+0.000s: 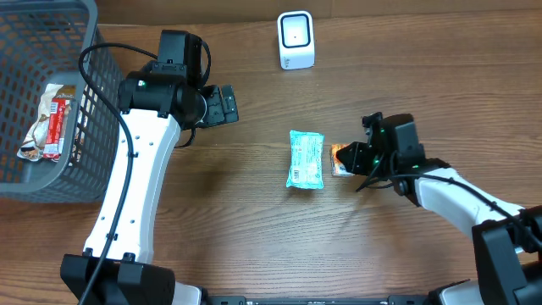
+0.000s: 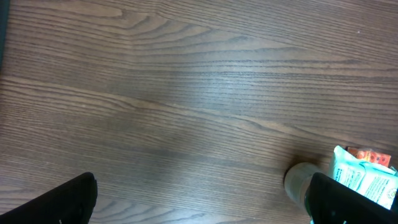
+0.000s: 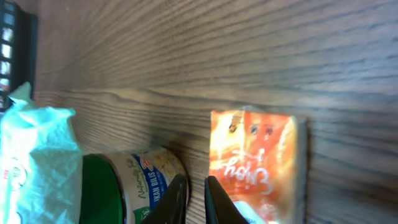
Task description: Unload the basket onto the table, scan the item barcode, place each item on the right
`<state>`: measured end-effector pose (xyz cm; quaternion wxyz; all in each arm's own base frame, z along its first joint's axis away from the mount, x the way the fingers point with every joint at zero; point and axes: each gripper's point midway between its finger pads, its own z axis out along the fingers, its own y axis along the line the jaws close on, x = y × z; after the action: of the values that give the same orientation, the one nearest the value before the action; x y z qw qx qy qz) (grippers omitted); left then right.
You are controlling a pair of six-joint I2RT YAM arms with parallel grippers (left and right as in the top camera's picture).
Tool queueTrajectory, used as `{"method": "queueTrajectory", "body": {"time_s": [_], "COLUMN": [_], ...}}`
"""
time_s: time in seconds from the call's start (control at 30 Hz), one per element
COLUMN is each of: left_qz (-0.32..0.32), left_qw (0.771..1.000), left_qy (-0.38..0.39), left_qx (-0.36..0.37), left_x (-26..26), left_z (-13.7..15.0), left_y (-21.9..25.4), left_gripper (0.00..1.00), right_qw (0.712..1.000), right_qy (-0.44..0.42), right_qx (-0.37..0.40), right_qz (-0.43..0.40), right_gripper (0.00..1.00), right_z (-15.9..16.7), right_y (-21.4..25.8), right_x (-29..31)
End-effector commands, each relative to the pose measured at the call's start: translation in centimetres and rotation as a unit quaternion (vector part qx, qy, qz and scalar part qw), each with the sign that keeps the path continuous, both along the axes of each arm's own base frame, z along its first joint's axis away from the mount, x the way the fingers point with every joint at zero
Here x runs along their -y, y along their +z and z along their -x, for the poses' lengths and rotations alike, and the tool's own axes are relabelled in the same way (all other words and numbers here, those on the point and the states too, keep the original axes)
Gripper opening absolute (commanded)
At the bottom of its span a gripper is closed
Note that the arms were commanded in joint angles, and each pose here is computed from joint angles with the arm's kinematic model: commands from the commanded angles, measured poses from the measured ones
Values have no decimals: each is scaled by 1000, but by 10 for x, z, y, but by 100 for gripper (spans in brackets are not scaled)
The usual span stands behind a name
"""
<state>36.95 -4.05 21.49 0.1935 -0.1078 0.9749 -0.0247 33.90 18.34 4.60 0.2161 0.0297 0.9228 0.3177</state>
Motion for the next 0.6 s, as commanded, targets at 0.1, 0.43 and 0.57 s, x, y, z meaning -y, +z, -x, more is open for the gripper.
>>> {"method": "queueTrajectory", "body": {"time_s": [0.1, 0.43, 0.57], "left_qz": [-4, -4, -4], "left_qw": [1000, 1000, 1000], "left_qy": [4, 4, 4], "left_qx": [9, 9, 9], "left_x": [-2, -2, -2], "left_z": [-2, -2, -2], "left_y": [6, 6, 6], "left_gripper": [100, 100, 100], "right_qw": [998, 991, 990], "right_qy": [-62, -115, -121], "right_qx": [-3, -51, -52], "right_qz": [33, 49, 48], "right_gripper": [11, 6, 6], "right_z": [-10, -3, -3], "right_y": [-5, -22, -18], "right_x": [14, 28, 33]}}
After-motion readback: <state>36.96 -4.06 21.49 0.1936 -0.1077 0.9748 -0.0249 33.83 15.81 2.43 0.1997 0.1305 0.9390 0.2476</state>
